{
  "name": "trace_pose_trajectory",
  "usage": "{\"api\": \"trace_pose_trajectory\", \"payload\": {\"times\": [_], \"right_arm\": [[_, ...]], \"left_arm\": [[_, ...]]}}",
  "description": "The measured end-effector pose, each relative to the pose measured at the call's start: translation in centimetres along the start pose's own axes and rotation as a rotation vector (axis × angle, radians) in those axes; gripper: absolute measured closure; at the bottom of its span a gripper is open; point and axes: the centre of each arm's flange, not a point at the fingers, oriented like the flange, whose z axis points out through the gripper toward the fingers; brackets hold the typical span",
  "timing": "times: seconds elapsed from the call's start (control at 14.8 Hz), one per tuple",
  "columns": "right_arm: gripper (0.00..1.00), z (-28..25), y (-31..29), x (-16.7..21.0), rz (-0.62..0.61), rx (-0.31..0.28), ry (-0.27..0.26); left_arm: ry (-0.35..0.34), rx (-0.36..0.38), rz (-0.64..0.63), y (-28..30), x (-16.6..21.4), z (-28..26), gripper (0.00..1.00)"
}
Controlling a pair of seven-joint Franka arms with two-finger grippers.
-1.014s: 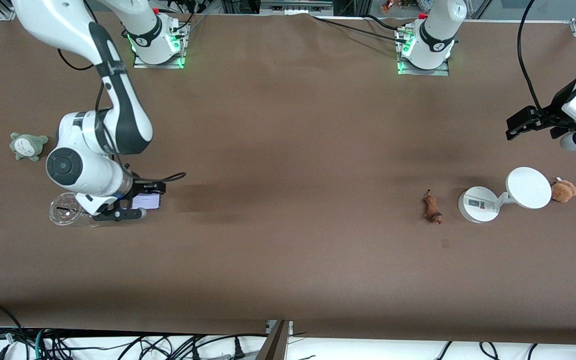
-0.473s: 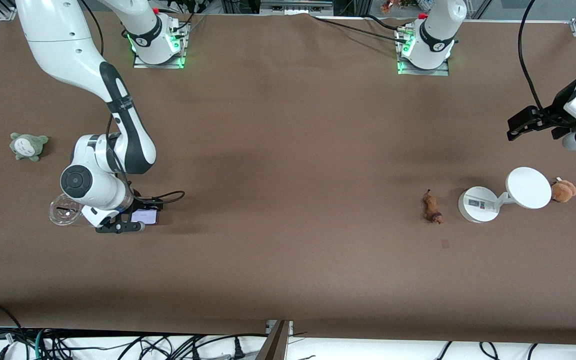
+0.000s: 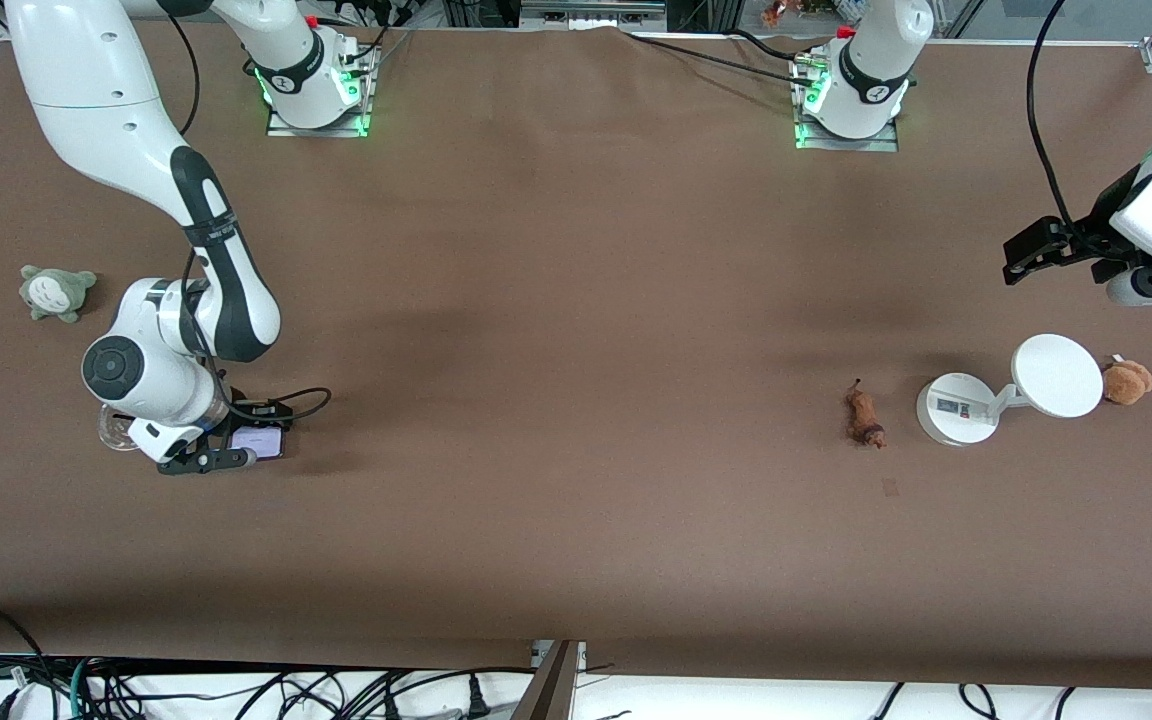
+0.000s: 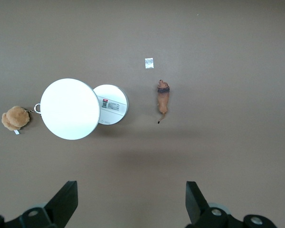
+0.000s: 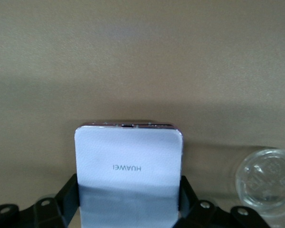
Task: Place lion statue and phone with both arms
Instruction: 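Carry the white phone with the right gripper toward the glass cup, then lower the phone beside the glass cup and open the right gripper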
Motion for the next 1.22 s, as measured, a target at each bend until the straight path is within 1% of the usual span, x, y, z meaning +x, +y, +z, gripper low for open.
{"api": "trace_pose_trajectory", "payload": {"times": [0.54,0.61,0.68,0.74,0.81,1.08,1.22], "right_arm": [[0.16,0.6,0.0,0.0,-0.002,-0.002,0.009],[0.12,0.6,0.0,0.1,-0.001,-0.003,0.010],[0.11,0.5,0.1,0.1,-0.001,-0.003,0.012],[0.08,0.4,0.1,0.2,-0.001,-0.003,0.013],[0.00,0.4,0.1,0.2,-0.002,-0.003,0.015],[0.00,-0.8,0.0,0.7,-0.003,-0.001,0.025],[0.00,-3.2,-0.1,1.0,-0.004,0.009,0.010]], "left_arm": [[-0.006,0.001,-0.002,-0.1,0.2,0.4,0.00],[-0.006,0.001,-0.002,-0.1,0.2,0.4,0.00],[-0.006,0.001,-0.002,-0.1,0.2,0.4,0.00],[-0.006,0.001,-0.002,-0.1,0.2,0.4,0.00],[-0.006,0.001,-0.002,-0.1,0.2,0.4,0.00],[-0.006,0.001,-0.001,-0.1,0.2,0.4,0.00],[-0.006,0.001,-0.001,0.0,0.2,0.4,0.00]]}}
